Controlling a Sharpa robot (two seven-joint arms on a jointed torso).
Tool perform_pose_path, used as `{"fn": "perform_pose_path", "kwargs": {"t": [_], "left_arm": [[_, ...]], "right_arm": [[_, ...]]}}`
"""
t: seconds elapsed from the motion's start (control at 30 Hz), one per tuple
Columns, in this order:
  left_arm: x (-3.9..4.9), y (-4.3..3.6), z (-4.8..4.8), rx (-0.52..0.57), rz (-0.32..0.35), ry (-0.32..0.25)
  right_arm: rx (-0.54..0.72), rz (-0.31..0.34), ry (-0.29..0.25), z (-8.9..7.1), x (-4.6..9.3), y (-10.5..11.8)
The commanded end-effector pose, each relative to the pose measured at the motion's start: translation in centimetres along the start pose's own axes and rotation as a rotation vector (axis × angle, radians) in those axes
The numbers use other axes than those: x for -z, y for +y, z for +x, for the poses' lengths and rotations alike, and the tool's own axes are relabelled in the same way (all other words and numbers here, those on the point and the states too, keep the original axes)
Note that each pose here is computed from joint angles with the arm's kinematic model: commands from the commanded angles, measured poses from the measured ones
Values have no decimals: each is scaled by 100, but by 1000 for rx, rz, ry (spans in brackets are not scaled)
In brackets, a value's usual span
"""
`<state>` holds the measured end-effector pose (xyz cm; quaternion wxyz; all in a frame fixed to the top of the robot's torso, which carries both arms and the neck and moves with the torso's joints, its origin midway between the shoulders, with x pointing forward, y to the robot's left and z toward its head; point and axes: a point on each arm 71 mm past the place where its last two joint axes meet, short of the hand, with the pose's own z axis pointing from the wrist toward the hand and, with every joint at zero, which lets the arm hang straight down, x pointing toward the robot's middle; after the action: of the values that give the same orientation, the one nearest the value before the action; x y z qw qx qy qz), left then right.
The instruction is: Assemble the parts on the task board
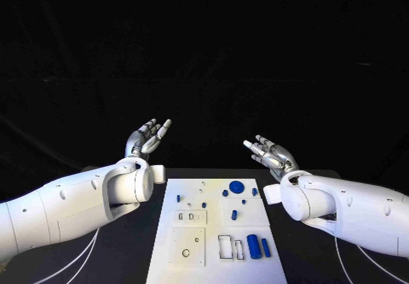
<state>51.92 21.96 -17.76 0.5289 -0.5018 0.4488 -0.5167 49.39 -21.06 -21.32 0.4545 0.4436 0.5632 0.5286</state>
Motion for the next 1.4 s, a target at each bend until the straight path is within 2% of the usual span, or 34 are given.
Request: {"fn": "perform_pose_path", "kwargs": {"t": [0.03, 0.17, 0.2, 0.3, 0.6, 0.77, 1.17, 1.4], "left_arm": [[-2, -23, 28, 44, 19, 20], [-2, -23, 28, 44, 19, 20], [39, -60, -134, 50, 25, 59], [55, -69, -132, 46, 25, 82], [135, -100, -77, 28, 10, 177], [219, -141, -51, 25, -3, 237], [472, -331, 60, 71, -21, 357], [532, -432, 86, 81, -12, 381]], "right_arm": [[-25, 19, 156, 77, -21, 12], [-22, 22, 174, 65, -34, 21], [345, -136, 196, -129, -151, 148], [446, -157, 210, -160, -172, 177], [717, -175, 240, -170, -200, 232], [893, -175, 261, -144, -229, 276], [1232, -199, 331, 86, -277, 416], [1331, -217, 353, 208, -284, 467]]}}
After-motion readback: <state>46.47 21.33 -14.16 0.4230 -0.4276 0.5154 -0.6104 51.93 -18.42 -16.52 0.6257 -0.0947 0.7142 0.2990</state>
